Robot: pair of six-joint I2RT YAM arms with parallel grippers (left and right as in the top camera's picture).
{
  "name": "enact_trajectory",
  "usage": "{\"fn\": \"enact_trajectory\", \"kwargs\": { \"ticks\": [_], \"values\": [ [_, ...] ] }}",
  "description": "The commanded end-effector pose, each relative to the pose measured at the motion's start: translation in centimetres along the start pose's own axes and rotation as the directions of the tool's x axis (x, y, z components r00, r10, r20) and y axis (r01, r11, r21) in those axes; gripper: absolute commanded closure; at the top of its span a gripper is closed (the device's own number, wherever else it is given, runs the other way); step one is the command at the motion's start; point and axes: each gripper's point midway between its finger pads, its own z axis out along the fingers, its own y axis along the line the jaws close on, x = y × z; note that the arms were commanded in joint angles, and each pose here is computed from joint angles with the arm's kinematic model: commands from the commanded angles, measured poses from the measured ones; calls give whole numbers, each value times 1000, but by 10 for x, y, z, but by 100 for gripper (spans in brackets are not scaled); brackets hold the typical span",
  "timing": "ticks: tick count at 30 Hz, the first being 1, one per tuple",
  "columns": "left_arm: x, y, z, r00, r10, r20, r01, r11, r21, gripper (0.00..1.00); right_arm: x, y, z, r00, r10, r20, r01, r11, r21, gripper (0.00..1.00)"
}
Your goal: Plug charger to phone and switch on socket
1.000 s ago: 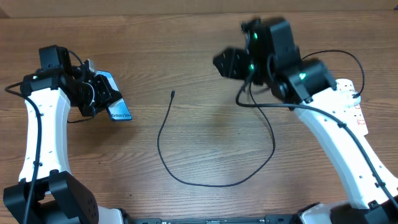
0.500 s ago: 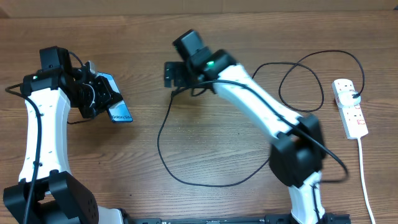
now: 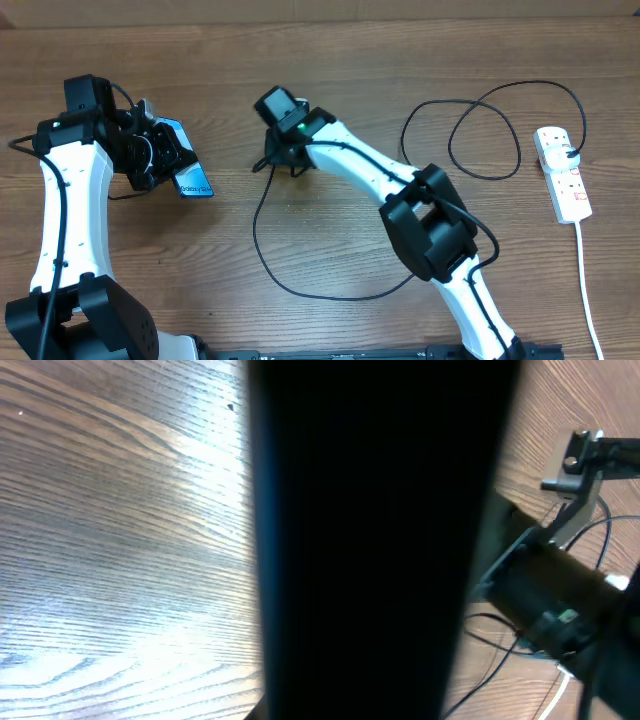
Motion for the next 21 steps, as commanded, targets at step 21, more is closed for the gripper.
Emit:
{"fn": "enact_trajectory", "kwargs": {
  "ticks": [21],
  "values": [
    [-3,-5,-4,1000,26,12,-26,999,26,96,92,-182,-40,854,219,-472,76,844,530,79]
  ]
}}
